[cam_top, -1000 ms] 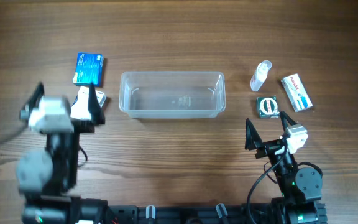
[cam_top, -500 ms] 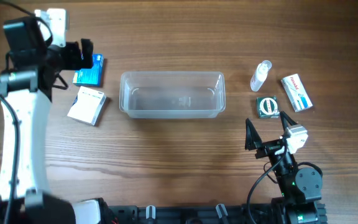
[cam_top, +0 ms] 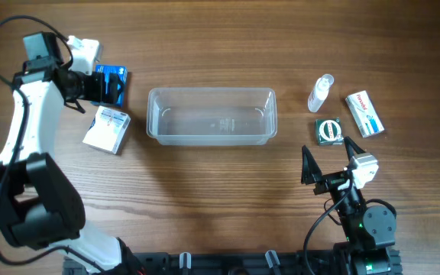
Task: Pack container
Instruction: 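Grasp the blue VapoDrops box with the left gripper and lift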
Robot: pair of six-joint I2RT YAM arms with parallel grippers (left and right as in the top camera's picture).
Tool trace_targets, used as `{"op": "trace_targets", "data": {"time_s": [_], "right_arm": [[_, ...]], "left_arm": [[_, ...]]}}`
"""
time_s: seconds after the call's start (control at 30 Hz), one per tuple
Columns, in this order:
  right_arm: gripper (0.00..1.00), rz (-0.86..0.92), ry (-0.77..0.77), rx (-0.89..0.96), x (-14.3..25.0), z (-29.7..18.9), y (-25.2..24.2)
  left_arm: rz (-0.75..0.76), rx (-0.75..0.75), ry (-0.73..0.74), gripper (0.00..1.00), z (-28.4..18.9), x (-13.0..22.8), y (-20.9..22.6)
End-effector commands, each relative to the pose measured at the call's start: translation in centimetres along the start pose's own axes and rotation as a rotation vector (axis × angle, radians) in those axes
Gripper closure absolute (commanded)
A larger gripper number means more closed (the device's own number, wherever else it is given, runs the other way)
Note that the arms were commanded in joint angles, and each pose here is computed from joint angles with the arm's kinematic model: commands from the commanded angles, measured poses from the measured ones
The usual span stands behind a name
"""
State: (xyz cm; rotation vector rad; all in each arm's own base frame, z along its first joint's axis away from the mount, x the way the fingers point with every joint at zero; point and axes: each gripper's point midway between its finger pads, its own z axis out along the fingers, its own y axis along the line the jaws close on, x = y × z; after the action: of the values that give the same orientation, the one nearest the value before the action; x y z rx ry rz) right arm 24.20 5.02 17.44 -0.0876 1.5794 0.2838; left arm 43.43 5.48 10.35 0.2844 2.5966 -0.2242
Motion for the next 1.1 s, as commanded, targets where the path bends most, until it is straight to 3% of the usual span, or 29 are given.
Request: {"op": "trace_targets", "data": {"time_s": [0.0, 0.4, 0.83, 1.07], "right_arm": [[0.0, -0.019, -0.005, -0.01, -0.1, 0.0, 0.1], [0.0, -0.019, -0.005, -0.01, -0.1, 0.0, 0.1], [0.0, -0.018, -0.005, -0.01, -0.1, 0.0, 0.1], [0.0, -0.019, -0.005, -0.01, -0.1, 0.0, 0.1]], "left_arm": [[0.064, -0.024, -0.009, 0.0, 1.0, -0.6, 0.9], [0.043, -0.119, -0.035, 0.0, 4.0, -1.3, 3.7], [0.02, -0.044, 0.045, 0.0, 11.0, 2.1, 3.8], [0.032, -0.054, 0.022, 0.0, 11.2, 1.6, 4.1]]}}
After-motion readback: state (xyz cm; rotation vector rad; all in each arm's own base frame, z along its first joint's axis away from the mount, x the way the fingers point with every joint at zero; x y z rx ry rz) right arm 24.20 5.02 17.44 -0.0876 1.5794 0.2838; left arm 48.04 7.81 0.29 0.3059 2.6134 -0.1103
